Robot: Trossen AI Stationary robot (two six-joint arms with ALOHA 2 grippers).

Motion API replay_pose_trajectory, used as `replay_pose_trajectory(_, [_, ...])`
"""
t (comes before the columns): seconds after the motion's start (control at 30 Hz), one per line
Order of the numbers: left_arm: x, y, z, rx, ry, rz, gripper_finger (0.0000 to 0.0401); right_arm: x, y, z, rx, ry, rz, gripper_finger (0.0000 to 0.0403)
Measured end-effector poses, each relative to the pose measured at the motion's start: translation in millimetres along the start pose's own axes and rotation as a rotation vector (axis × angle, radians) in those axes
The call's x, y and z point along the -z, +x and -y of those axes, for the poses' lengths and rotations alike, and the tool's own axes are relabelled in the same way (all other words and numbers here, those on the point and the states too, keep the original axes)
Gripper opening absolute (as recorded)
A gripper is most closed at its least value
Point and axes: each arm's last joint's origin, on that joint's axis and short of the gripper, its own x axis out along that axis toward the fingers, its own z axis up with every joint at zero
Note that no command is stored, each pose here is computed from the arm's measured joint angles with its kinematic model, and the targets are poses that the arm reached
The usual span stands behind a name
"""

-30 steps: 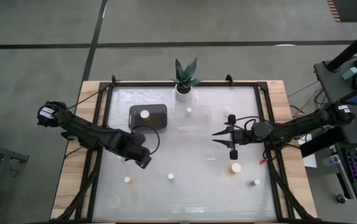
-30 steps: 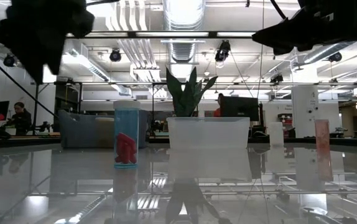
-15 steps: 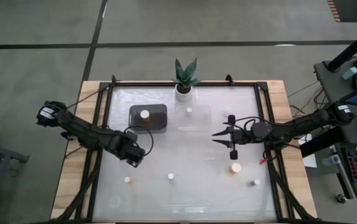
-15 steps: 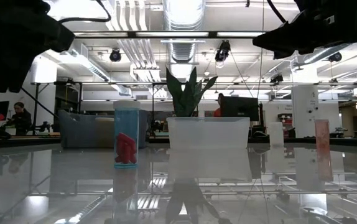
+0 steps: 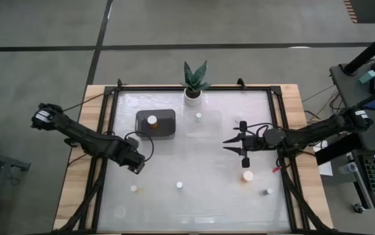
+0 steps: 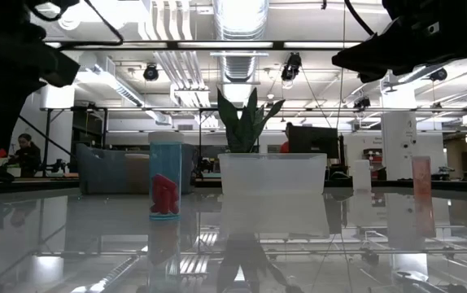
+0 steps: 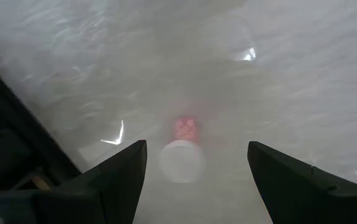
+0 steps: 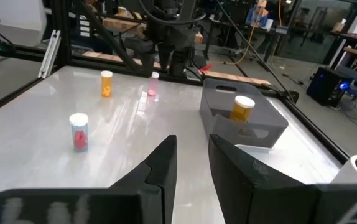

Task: Pick and place medicine bottles into bin by pill shape (circle, oval)
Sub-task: Put the pink tablet bottle into the transparent bin

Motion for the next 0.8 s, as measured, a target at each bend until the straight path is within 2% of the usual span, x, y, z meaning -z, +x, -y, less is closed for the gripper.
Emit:
replay_pose_trajectory(0.2, [2.9,6.0,-10.9,0.022,0.0,-0.011,0.026,0.1,0.0,0.0,0.0,0.01,0.0,0.0084])
replay_pose_trajectory(0.43, [10.5,13.5,-18.2,0.019,0.035,-0.025,0.0231,0.1,0.0,0.0,0.0,0.019,0.0,0.0084])
replay_pose_trajectory(0.8, [11.7,16.9,-14.0,0.052,0.045,-0.019,0.0199,0.1,0.0,0.0,0.0,0.021,0.0,0.0083])
